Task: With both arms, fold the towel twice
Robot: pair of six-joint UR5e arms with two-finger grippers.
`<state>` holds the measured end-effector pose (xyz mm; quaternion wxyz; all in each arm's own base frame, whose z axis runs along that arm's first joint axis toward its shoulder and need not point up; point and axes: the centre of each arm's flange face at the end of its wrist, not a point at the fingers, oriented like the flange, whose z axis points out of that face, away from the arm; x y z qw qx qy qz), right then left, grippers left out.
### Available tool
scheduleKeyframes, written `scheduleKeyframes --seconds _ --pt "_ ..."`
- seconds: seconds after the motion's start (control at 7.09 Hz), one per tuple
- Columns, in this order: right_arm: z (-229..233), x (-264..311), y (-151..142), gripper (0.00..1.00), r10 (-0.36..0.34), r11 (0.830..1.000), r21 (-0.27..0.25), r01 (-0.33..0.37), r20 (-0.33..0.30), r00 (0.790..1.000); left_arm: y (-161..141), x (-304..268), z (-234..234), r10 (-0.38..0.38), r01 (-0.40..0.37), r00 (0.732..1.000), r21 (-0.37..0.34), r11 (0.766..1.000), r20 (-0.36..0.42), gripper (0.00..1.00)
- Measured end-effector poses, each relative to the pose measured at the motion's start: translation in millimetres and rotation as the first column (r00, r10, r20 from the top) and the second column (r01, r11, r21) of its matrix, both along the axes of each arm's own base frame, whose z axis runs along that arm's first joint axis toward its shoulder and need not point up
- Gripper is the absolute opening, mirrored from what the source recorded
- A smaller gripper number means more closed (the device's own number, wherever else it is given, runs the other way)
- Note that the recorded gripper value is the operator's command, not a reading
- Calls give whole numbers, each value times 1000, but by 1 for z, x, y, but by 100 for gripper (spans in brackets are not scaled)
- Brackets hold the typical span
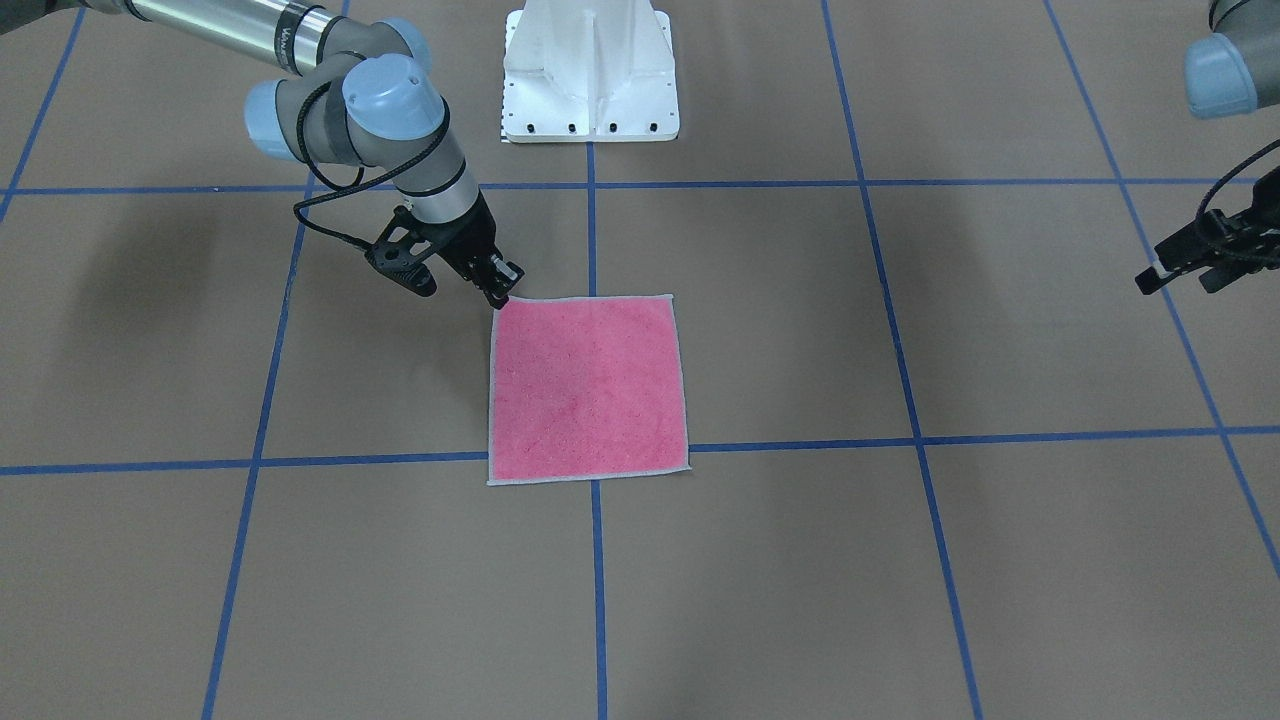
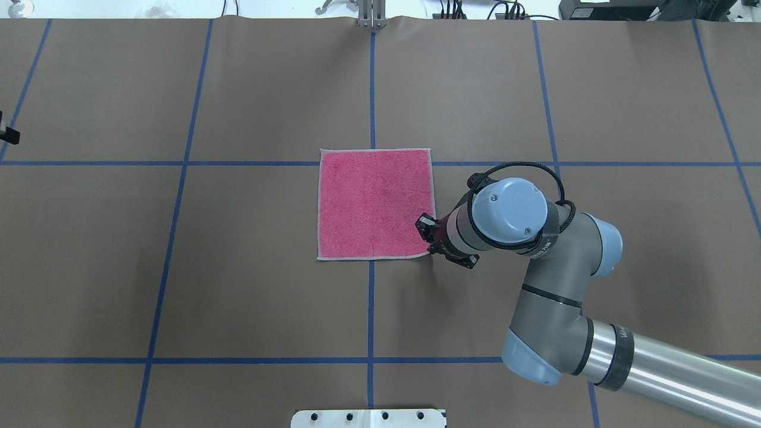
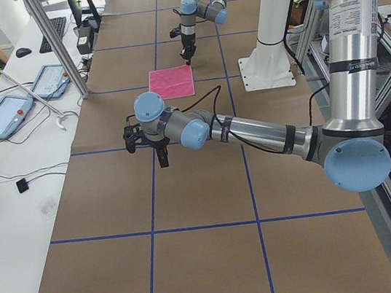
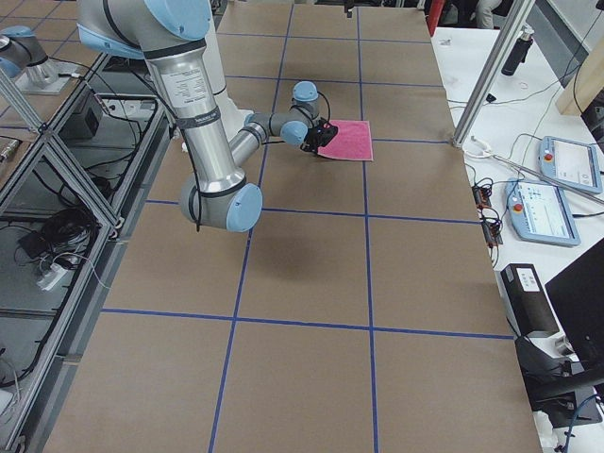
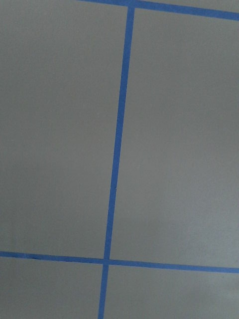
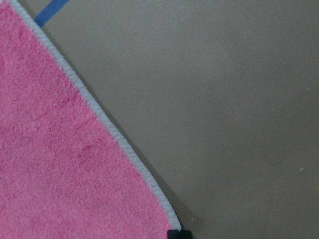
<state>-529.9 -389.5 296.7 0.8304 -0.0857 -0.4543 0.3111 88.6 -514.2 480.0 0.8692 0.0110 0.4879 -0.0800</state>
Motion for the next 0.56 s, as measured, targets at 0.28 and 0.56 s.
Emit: scheduleKeyframes --seconds 0.28,0.56 --pt "0 12 4 0 -1 1000 2 1 8 1000 -6 51 -37 -70 69 997 -42 997 -40 100" --pt "0 17 6 0 -2 1000 1 2 10 1000 2 145 -84 -176 167 981 -101 981 -82 99"
